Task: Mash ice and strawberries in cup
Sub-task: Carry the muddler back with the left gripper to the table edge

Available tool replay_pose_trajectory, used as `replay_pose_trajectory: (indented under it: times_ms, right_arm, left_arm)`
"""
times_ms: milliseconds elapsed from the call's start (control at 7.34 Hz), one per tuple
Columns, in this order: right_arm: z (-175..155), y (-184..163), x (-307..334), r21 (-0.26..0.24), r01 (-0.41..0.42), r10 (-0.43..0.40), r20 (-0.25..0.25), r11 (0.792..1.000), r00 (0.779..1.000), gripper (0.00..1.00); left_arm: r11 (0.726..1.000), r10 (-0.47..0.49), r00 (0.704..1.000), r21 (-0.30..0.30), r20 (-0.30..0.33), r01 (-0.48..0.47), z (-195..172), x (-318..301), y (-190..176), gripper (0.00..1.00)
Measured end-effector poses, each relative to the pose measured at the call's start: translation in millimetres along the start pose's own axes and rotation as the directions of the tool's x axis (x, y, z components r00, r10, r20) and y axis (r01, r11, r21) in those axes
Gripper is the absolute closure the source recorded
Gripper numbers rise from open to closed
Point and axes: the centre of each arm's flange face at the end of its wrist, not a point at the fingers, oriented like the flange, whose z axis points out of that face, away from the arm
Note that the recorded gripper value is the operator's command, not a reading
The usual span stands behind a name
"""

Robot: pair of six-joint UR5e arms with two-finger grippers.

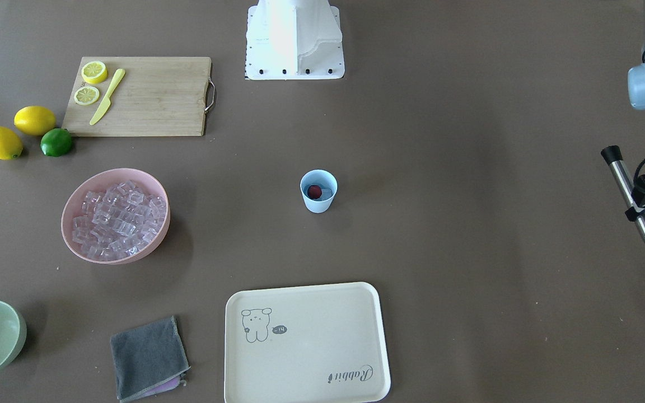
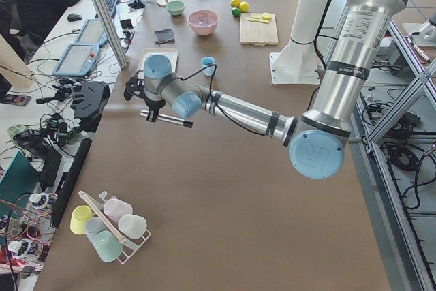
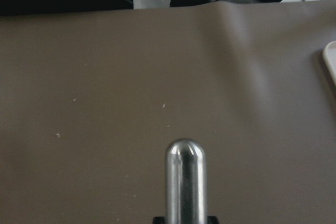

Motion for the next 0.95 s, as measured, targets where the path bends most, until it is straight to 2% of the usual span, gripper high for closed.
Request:
replay_pose_trajectory:
  times_ms: [409, 681, 817, 953]
  right_arm:
    - [-3, -5, -1, 0.024, -0.014, 0.013, 0.054, 1.000, 0.998, 0.01]
    - [-4, -6, -2, 0.027, -0.013, 0.012, 0.058, 1.000, 0.998, 0.01]
    - [-4, -6, -2, 0.028, -0.012, 0.010, 0.058, 1.000, 0.998, 0.01]
    - [-1, -9, -4, 0.022, -0.005, 0.003, 0.062, 1.000, 0.998, 0.01]
  left_arm:
    - [0.998, -0.021, 1.000, -0.051, 0.018, 0.022, 63, -84, 47, 1.00]
    - [0.998, -0.012, 1.000, -0.064, 0.022, 0.013, 82, -91, 52, 0.96]
    - [0.997, 0.008, 1.000, -0.073, 0.014, -0.007, 92, -80, 51, 0.45]
    - [0.996, 0.033, 0.999, -0.082, 0.002, -0.032, 102, -67, 53, 0.02]
